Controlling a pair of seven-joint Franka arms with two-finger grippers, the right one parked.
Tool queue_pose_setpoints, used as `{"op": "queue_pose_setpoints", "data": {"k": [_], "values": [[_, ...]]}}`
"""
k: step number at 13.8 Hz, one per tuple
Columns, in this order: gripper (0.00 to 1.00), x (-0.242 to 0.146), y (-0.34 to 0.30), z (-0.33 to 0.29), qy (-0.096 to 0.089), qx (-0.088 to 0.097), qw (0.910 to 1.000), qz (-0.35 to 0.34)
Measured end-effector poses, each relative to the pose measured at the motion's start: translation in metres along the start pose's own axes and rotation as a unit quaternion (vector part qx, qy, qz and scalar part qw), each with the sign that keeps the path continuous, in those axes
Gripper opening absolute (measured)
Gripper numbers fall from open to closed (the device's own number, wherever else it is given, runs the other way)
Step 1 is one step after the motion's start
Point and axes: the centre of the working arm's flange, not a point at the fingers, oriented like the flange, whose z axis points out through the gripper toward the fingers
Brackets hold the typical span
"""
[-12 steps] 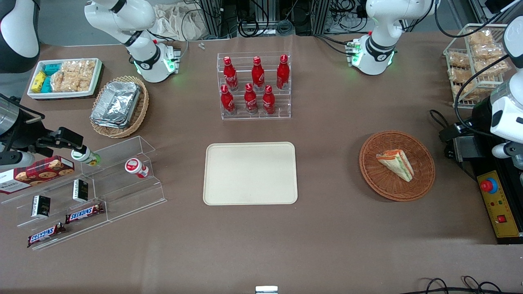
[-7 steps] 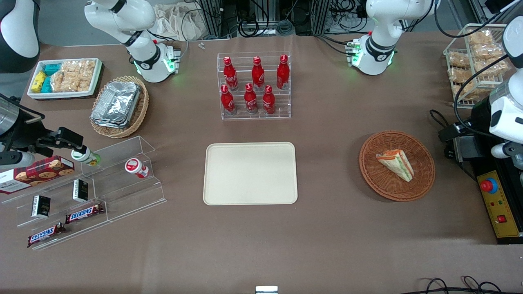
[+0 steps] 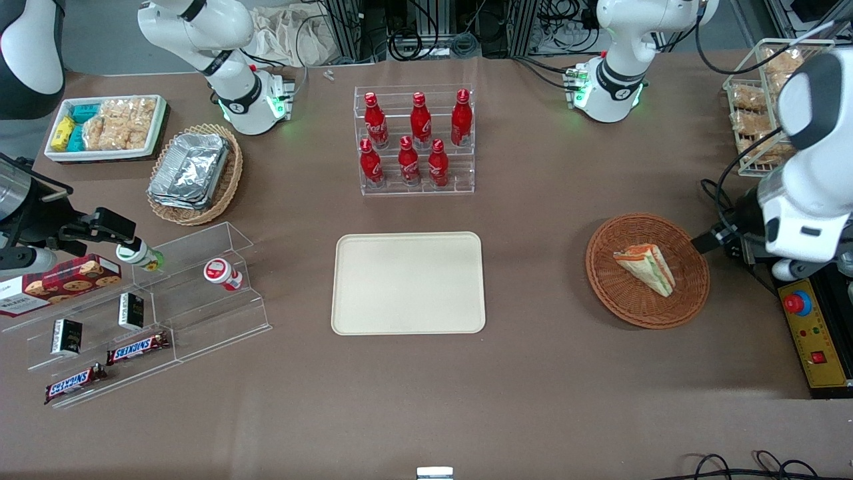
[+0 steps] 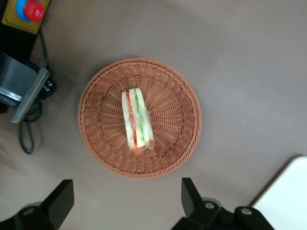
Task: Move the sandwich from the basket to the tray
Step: 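Move the left gripper over the sandwich in the wicker basket and lower it, then close the left gripper on the wrapped sandwich standing on its edge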
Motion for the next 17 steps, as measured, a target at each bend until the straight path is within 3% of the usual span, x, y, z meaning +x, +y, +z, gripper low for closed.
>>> {"op": "queue_pose_setpoints", "data": {"k": [5,11,17], "values": [[1.0,0.003,0.002,0.088,-0.008,0.005,0.9961,-0.088],[1.0,-0.014,-0.01,0.165,-0.001,-0.004,0.9949,-0.101],[1.0,-0.021,-0.017,0.188,0.006,-0.011,0.9947,-0.103]]}}
